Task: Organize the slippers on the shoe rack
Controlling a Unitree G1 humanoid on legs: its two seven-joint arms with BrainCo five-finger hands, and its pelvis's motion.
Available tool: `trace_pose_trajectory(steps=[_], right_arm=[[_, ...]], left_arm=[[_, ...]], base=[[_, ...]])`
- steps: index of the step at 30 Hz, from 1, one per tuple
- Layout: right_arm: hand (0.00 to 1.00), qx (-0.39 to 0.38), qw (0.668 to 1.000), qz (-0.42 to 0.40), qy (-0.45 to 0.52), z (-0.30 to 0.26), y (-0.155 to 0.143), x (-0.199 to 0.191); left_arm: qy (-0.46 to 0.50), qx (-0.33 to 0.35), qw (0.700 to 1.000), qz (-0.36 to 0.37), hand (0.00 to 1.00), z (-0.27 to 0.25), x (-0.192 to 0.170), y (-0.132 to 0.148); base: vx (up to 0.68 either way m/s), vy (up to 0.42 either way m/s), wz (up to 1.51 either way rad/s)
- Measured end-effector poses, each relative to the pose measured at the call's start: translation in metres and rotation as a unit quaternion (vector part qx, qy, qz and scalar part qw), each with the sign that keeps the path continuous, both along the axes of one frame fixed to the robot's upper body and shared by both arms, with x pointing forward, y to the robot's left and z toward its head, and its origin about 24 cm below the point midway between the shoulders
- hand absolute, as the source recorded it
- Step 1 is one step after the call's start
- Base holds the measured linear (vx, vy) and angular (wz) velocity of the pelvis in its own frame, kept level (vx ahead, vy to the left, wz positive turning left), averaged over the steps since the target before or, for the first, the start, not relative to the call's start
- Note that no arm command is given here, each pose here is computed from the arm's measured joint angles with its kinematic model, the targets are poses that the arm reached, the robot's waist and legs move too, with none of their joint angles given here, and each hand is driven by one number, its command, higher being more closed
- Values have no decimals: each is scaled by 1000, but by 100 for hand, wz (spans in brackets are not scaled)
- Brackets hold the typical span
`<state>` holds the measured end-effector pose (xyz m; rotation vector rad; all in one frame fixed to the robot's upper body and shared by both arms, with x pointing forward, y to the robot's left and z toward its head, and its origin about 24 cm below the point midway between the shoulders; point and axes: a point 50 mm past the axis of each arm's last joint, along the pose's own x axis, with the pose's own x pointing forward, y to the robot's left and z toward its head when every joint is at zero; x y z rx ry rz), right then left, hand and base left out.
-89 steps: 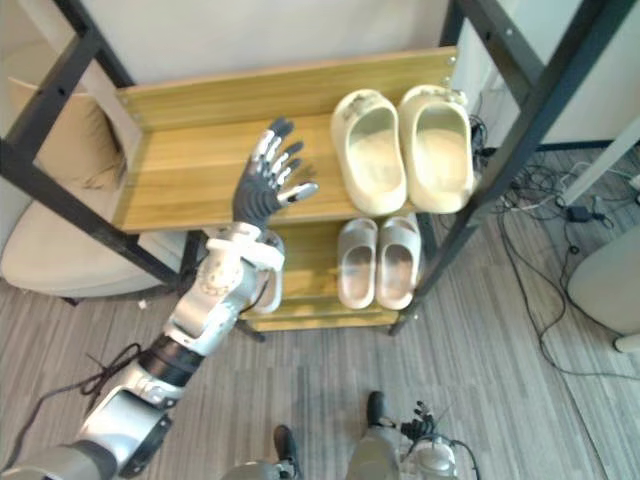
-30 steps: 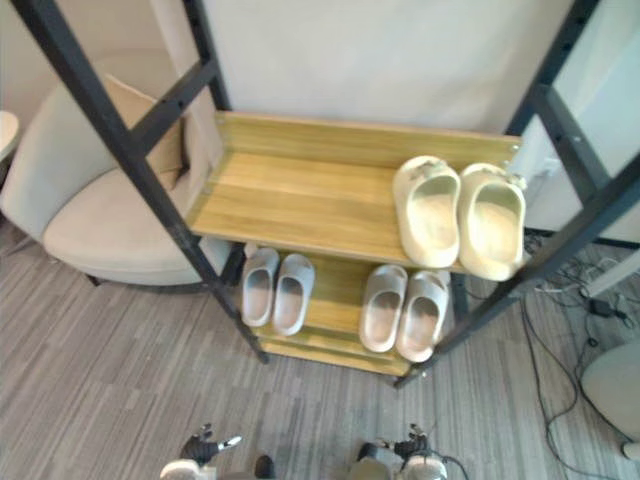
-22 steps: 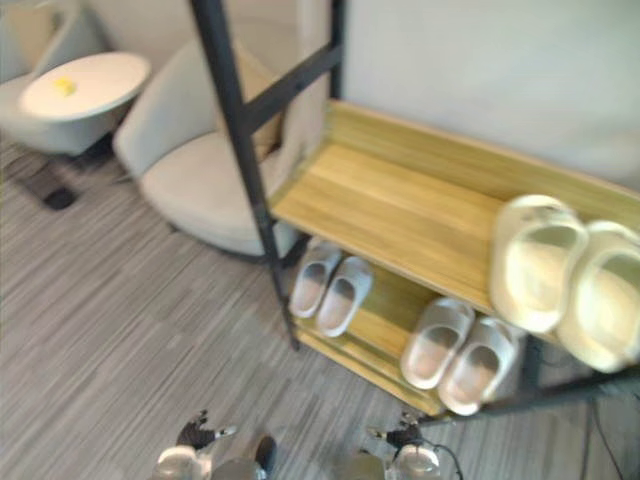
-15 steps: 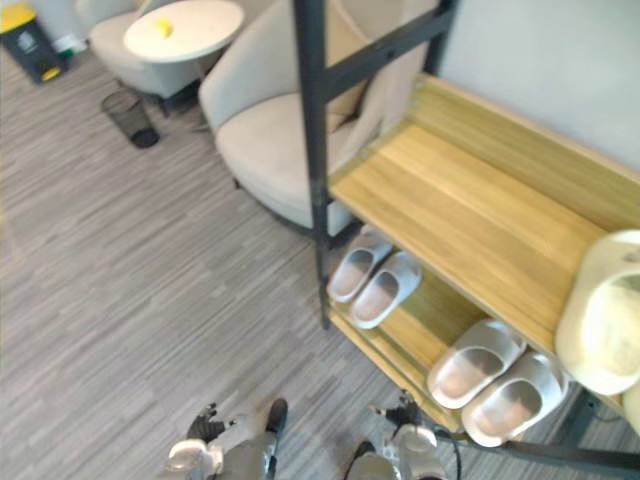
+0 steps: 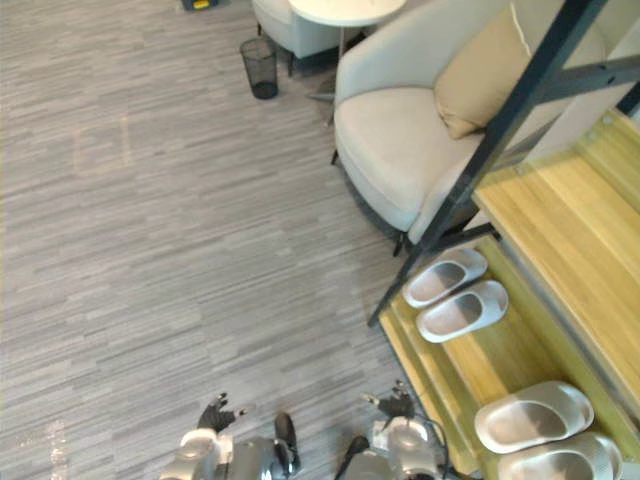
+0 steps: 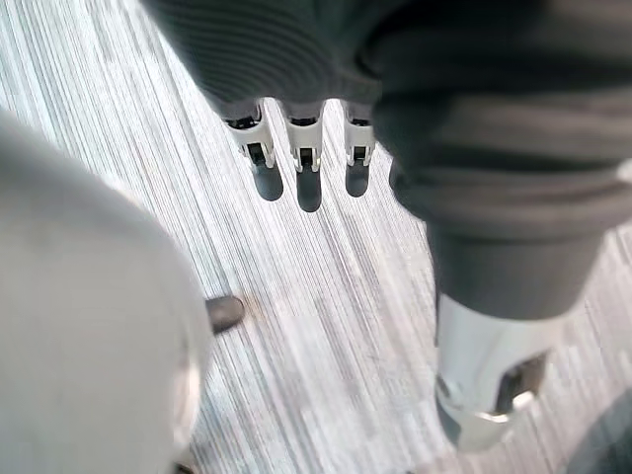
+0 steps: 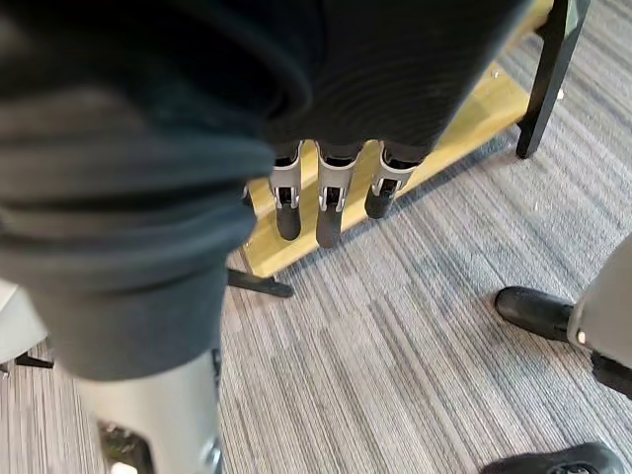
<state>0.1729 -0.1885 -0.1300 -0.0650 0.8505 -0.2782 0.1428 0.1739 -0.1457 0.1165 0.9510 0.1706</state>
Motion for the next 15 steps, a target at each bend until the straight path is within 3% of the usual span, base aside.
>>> trace_pose_trajectory(steps=[5,15], right_arm=[[0,1,1000,3,21,-5,1,-5],[0,4,998,-11,58,-15,-5,-33]], left_arm=[[1,10,1000,1,0,0,-2,8],[27,9,999,24,0,-5,-11,14]], base=[[3,25,30],[145,-136,106]])
